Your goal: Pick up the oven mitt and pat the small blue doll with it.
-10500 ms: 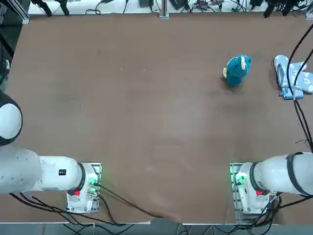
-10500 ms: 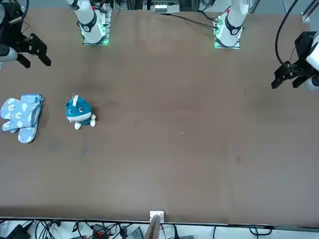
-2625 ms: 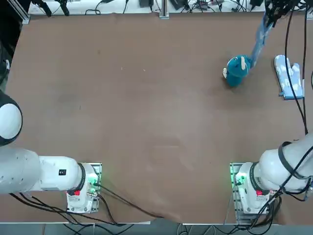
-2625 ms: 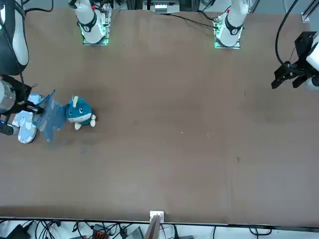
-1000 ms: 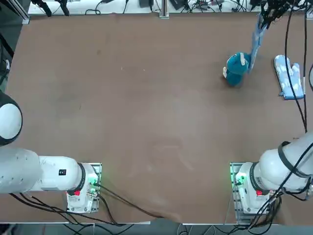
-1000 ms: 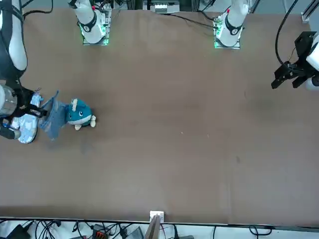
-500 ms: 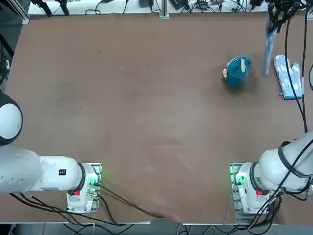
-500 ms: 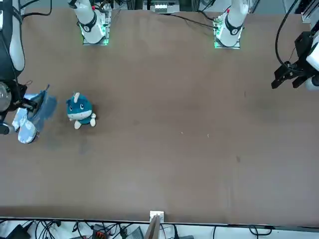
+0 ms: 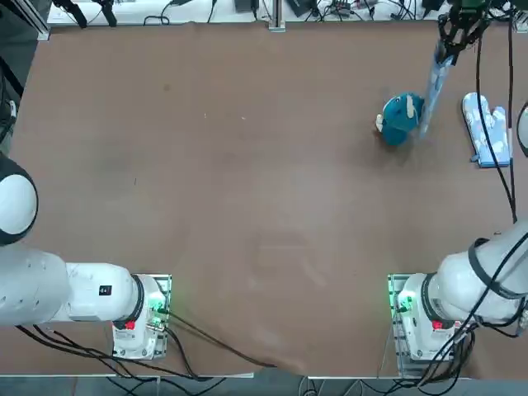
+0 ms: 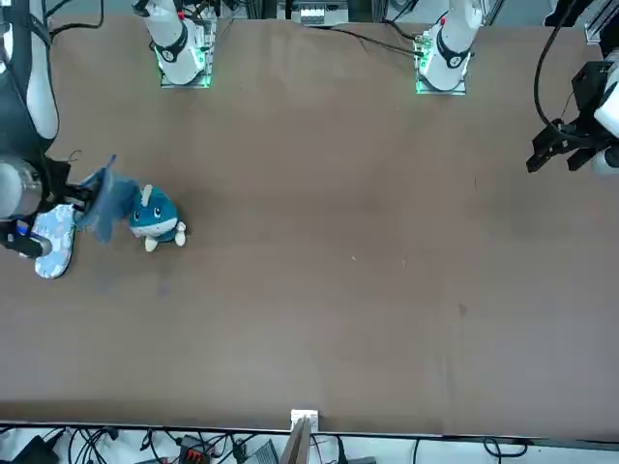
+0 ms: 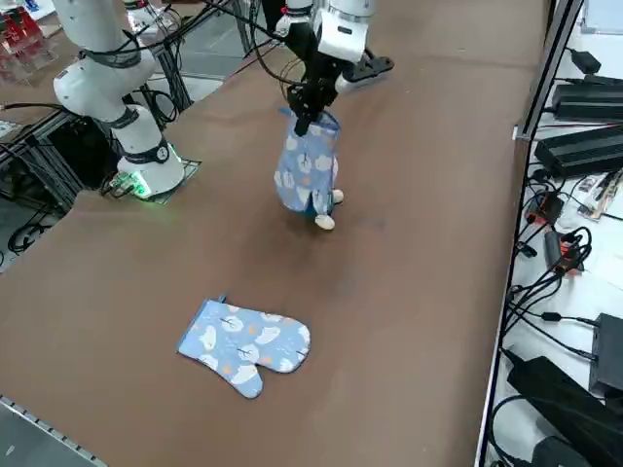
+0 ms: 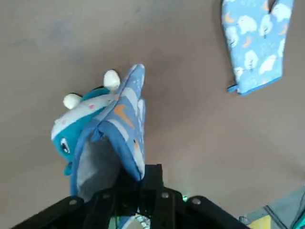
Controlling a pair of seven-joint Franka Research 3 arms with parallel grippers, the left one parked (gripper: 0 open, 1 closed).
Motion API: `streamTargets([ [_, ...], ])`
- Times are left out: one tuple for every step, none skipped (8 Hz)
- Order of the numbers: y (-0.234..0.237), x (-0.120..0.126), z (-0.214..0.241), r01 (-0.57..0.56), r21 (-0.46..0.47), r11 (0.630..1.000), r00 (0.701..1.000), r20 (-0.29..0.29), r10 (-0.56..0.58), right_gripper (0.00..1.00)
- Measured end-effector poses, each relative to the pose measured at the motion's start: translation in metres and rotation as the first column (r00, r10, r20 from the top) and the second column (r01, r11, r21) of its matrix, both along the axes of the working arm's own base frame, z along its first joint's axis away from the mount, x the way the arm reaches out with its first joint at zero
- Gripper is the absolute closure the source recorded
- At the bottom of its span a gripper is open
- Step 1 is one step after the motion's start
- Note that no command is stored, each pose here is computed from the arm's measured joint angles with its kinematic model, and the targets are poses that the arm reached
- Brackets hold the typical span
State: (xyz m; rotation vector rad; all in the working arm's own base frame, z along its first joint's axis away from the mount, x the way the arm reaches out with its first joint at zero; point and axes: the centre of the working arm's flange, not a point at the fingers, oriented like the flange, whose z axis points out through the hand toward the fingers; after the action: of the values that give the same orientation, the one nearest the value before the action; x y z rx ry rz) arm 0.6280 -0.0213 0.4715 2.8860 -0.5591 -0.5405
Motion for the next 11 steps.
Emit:
streamTargets([
  [0.004, 0.006, -0.005, 0.012, 0.003, 1.0, 1.0, 0.022, -0.012, 0.97],
  [0.005, 0.013, -0.007, 0.019, 0.003, 1.0, 0.998, 0.063, -0.019, 0.97],
  [0.004, 0.017, -0.006, 0.025, 0.003, 1.0, 0.995, 0.096, -0.025, 0.97],
  [-0.002, 0.019, -0.003, 0.028, -0.018, 0.999, 0.994, 0.108, -0.025, 0.97],
  [-0.014, 0.019, -0.002, 0.026, -0.077, 0.997, 0.994, 0.112, -0.017, 0.97],
  [-0.029, 0.018, -0.003, 0.021, -0.148, 0.989, 0.995, 0.104, -0.005, 0.97],
  [-0.045, 0.016, -0.005, 0.004, -0.208, 0.978, 0.997, 0.077, 0.013, 0.97],
  [-0.067, 0.012, -0.005, -0.042, -0.253, 0.967, 0.998, 0.036, 0.053, 0.97],
  [-0.099, 0.007, -0.004, -0.104, -0.283, 0.953, 0.994, -0.014, 0.105, 0.97],
  [-0.139, -0.001, -0.003, -0.159, -0.296, 0.942, 0.987, -0.062, 0.147, 0.97],
  [-0.181, -0.01, -0.004, -0.21, -0.307, 0.928, 0.977, -0.104, 0.187, 0.97],
])
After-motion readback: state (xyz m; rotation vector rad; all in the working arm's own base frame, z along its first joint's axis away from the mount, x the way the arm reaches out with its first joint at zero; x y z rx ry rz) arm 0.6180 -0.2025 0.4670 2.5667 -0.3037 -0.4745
